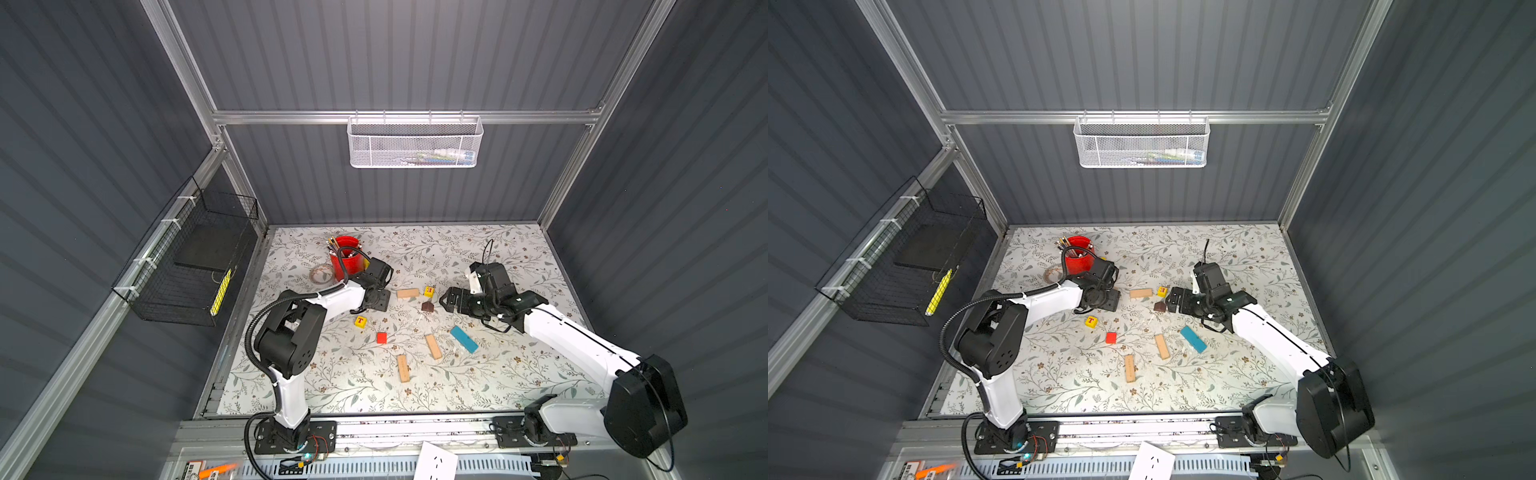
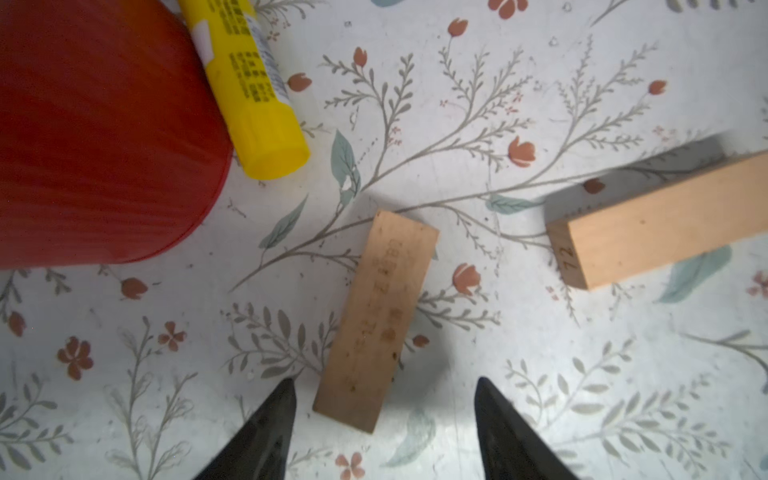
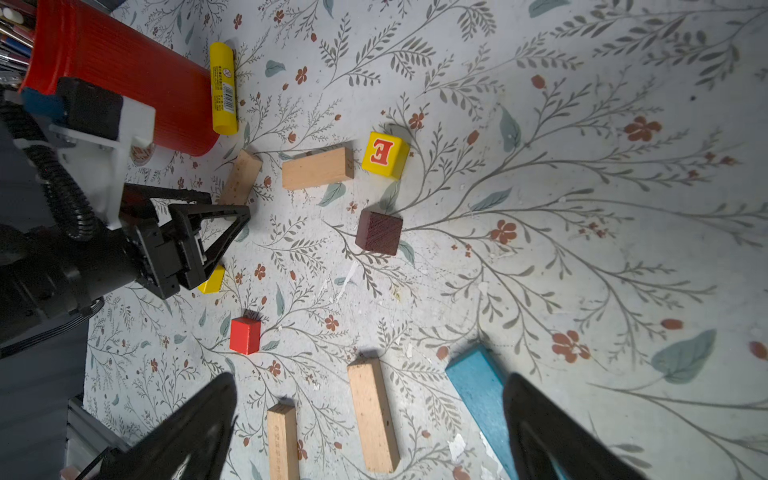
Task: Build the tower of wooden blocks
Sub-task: 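Lower the left gripper and grasp the wooden block marked 31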
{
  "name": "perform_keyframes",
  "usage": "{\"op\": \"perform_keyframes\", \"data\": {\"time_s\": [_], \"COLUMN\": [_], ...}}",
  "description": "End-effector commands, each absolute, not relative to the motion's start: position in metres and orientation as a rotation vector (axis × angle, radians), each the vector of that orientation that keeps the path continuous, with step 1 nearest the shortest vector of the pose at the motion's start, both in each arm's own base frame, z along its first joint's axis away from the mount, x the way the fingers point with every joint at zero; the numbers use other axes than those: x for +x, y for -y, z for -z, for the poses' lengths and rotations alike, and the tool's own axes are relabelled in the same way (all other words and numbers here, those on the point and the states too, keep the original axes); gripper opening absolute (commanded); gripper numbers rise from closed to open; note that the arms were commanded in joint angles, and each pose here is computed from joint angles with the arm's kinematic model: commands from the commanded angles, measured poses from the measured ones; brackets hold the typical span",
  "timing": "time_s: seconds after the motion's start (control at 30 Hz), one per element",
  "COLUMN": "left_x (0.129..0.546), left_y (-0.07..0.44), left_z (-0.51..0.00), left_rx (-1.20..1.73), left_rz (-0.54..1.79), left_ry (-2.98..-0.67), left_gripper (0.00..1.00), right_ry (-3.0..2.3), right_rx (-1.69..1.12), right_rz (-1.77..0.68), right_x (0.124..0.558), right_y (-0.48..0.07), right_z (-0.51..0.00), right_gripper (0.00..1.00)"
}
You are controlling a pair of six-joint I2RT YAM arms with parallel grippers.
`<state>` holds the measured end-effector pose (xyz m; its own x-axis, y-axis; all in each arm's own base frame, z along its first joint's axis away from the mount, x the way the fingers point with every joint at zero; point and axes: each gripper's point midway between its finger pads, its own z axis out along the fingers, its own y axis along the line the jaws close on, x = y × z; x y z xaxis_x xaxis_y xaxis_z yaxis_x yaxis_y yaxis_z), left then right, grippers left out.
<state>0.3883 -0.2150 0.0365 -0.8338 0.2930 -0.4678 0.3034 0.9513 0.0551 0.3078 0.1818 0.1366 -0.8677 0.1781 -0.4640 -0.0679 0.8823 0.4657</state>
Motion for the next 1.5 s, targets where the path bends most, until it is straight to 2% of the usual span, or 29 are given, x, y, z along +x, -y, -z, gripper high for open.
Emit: {"op": "perform_keyframes", "data": {"time_s": [0.0, 0.1, 0.3, 0.6, 0.73, 1.13, 1.47], "left_x": [0.394, 0.4, 0.405, 0.391, 0.379, 0.326, 0.301], "left_y": [0.217, 0.221, 0.227, 0.224, 0.224, 0.254, 0.264], "left_z": [-0.033, -0.029, -0.022, -0.014, -0.015, -0.008, -0.007], "left_rx": [0.48, 0.497, 0.504, 0.428, 0.324, 0.196, 0.161], "left_rz": [-0.024, -0.028, -0.02, 0.004, 0.056, 0.141, 0.2], "left_ry": [-2.622, -2.627, -2.645, -2.727, -2.781, -2.856, -2.894], "left_gripper": [0.65, 0.61, 0.47, 0.23, 0.19, 0.18, 0.22], "right_ry": [-2.516, -2.523, -2.526, -2.527, -2.559, -2.633, -2.651], "right_rx": [0.071, 0.067, 0.058, 0.035, 0.025, -0.025, -0.023], "right_rz": [-0.648, -0.639, -0.645, -0.629, -0.625, -0.594, -0.627], "right_x": [0.317, 0.32, 0.322, 0.321, 0.314, 0.299, 0.293], "right_y": [-0.186, -0.187, -0.189, -0.188, -0.186, -0.181, -0.184], "right_z": [-0.146, -0.146, -0.146, -0.147, -0.145, -0.131, -0.126], "right_gripper": [0.99, 0.99, 0.99, 0.99, 0.99, 0.99, 0.99]}}
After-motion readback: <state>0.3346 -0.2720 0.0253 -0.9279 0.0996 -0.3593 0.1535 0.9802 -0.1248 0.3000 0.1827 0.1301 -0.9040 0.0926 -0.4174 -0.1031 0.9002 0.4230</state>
